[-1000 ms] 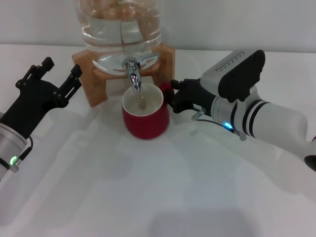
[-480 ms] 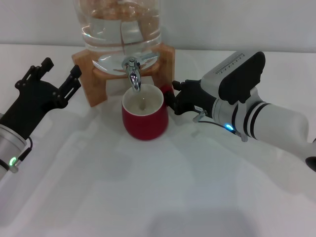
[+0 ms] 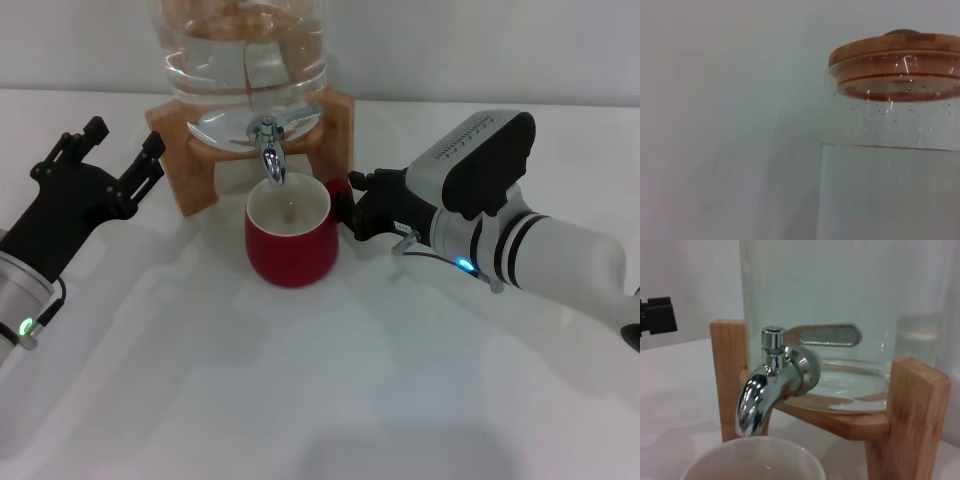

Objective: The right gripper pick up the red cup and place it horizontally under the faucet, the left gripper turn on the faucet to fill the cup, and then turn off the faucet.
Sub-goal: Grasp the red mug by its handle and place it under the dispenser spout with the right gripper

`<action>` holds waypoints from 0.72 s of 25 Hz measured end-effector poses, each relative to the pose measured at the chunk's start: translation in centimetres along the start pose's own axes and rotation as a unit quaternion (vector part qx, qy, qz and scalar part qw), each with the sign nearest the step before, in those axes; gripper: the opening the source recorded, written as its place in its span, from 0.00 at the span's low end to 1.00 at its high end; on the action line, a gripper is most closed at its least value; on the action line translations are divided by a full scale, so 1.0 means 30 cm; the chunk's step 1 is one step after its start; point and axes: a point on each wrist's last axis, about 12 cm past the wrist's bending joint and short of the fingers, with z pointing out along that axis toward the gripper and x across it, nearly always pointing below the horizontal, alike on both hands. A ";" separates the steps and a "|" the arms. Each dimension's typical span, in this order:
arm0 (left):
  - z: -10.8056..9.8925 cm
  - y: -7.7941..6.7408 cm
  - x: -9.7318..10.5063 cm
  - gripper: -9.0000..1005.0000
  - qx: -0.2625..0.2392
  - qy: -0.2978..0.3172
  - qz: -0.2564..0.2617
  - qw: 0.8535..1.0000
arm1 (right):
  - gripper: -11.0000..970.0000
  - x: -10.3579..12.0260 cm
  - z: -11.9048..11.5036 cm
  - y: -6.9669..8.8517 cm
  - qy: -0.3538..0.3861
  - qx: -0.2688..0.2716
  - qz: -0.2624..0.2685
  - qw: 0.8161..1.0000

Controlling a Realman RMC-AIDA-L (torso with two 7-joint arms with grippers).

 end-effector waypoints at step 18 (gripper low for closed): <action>0.004 0.000 0.000 0.76 0.000 0.001 0.000 1.000 | 0.37 0.006 -0.003 -0.007 0.000 0.003 -0.001 1.000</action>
